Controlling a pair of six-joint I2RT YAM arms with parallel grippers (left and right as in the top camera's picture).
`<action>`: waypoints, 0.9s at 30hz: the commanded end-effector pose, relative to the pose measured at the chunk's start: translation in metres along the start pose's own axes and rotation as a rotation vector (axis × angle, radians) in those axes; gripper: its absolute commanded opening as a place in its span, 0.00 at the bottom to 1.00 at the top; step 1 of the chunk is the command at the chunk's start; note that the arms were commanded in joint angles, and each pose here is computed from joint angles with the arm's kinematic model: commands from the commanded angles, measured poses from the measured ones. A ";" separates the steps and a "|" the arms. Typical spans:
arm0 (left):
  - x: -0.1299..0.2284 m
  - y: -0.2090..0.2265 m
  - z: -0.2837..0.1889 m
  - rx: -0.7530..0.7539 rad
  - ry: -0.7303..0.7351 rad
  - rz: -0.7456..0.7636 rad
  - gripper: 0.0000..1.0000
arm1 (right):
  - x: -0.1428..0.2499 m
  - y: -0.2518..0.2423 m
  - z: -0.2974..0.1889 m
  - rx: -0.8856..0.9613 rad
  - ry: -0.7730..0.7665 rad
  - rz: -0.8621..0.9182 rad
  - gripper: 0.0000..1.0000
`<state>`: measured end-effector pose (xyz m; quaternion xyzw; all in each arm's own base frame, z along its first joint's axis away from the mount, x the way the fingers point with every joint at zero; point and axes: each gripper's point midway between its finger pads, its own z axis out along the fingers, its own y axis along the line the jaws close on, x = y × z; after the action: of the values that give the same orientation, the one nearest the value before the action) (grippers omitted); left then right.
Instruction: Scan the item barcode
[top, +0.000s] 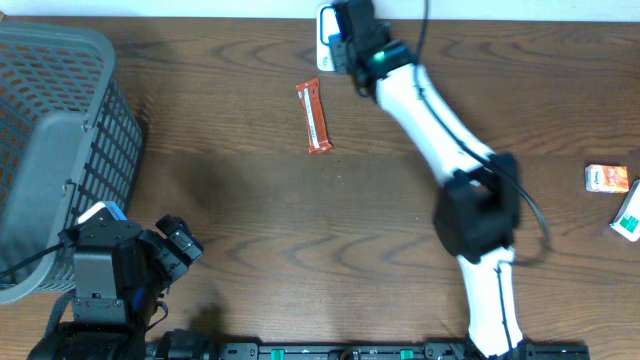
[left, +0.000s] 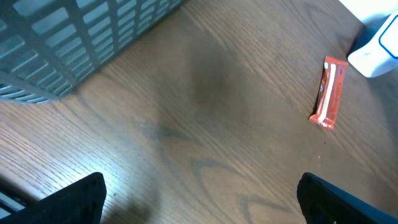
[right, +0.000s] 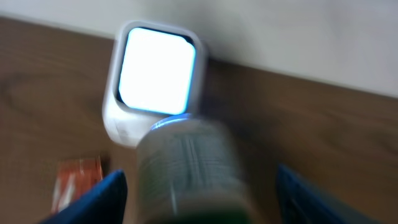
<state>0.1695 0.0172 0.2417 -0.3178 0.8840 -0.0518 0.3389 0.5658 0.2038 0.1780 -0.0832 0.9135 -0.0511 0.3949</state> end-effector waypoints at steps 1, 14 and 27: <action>-0.004 0.001 -0.003 -0.005 -0.018 0.004 0.98 | -0.010 -0.058 -0.062 0.088 0.030 0.089 0.66; -0.004 0.001 -0.003 -0.005 -0.018 0.004 0.98 | 0.106 -0.106 -0.096 -0.095 0.569 0.232 0.97; -0.004 0.001 -0.003 -0.005 -0.018 0.004 0.98 | 0.172 -0.019 -0.025 -0.211 0.737 0.135 0.99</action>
<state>0.1697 0.0172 0.2418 -0.3178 0.8838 -0.0520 0.3394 0.4423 0.1290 0.1074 -0.0130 0.9971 0.0300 0.0693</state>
